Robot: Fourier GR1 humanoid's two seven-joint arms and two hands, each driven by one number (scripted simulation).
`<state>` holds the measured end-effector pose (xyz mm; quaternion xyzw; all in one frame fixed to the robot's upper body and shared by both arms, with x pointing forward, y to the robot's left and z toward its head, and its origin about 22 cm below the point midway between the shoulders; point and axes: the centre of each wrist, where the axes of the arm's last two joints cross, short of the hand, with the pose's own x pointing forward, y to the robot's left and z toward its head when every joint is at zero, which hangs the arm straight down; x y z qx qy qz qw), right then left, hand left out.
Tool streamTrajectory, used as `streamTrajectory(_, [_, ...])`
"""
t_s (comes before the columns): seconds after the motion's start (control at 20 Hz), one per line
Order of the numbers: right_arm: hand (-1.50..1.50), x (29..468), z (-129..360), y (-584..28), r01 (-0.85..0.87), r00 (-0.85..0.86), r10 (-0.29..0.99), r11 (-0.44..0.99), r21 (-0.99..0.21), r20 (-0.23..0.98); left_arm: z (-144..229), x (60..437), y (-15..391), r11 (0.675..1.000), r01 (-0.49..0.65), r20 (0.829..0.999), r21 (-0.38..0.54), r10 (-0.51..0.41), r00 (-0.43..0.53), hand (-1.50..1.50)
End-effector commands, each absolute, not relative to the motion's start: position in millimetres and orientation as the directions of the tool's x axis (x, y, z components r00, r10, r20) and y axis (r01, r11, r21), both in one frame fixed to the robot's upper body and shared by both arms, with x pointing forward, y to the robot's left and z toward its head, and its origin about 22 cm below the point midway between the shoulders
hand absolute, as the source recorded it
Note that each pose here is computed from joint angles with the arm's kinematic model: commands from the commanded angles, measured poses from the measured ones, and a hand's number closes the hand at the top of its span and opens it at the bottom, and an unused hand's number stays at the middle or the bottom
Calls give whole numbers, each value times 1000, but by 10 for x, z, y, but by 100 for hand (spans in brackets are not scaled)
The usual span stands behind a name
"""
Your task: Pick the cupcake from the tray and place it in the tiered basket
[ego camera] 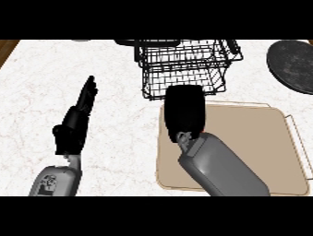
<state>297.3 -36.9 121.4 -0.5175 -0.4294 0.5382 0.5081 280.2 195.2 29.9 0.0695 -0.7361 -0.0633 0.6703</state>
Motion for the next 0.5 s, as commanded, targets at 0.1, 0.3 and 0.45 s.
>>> streamTrajectory(0.1, [150,2732,2093,-27,54,150,987,-71,-996,-62,275,2818,1910,981,-26,977,192,-193,-89,0])
streamTrajectory(0.3, [150,2647,2415,69,105,163,987,-7,-994,10,301,2814,1991,984,-22,981,178,-179,-81,0])
streamTrajectory(0.45, [150,2756,2677,105,125,191,981,-3,-992,21,309,2814,2011,978,-53,974,202,-206,-95,0])
